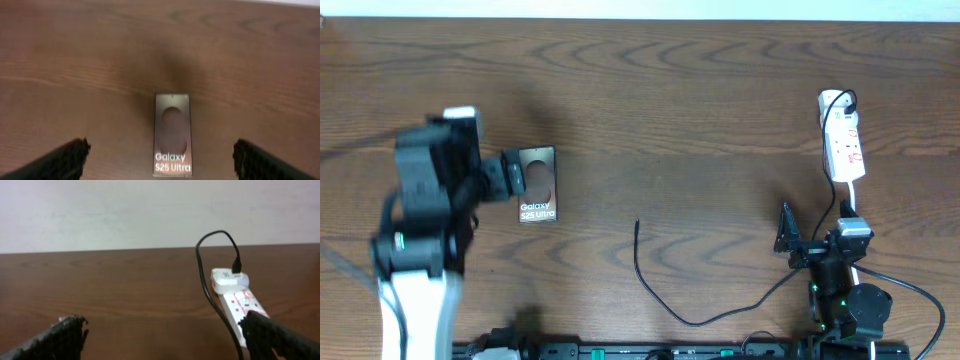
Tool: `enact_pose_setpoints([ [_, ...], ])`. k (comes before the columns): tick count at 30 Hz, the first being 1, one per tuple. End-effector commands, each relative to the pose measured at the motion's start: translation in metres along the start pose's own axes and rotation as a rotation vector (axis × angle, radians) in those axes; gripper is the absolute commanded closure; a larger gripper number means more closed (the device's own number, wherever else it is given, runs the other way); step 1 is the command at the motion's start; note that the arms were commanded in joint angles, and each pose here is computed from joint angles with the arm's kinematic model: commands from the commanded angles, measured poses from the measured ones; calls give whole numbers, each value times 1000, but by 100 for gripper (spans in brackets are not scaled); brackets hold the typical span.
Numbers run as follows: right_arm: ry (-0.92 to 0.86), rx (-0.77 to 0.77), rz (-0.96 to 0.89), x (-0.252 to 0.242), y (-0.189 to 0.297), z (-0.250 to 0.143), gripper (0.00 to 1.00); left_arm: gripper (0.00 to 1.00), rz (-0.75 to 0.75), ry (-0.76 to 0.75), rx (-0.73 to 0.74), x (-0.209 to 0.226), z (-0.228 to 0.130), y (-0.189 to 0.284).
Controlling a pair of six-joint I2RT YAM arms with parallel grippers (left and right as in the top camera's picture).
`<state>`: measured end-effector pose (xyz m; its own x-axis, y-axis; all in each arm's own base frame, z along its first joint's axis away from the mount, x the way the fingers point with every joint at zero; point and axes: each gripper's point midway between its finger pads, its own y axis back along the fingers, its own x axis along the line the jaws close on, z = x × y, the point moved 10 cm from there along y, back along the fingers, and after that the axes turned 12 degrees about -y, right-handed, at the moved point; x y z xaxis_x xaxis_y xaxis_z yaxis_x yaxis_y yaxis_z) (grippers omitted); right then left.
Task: Plug charger to phone and switch on socket
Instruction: 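Move the left gripper forward over the dark phone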
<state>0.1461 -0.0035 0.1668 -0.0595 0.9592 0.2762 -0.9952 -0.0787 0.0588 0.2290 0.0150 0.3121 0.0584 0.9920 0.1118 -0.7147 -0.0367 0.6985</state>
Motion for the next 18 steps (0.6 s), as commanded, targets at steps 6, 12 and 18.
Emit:
enact_pose_setpoints([
  [6, 12, 1, -2, 0, 0, -1, 1, 6, -174, 30, 373, -4, 27, -59],
  [12, 12, 1, -2, 0, 0, -1, 1, 88, -251, 52, 466, -9, 19, -91],
  [18, 12, 1, -2, 0, 0, -1, 1, 1, -263, 57, 472, -10, 19, -96],
])
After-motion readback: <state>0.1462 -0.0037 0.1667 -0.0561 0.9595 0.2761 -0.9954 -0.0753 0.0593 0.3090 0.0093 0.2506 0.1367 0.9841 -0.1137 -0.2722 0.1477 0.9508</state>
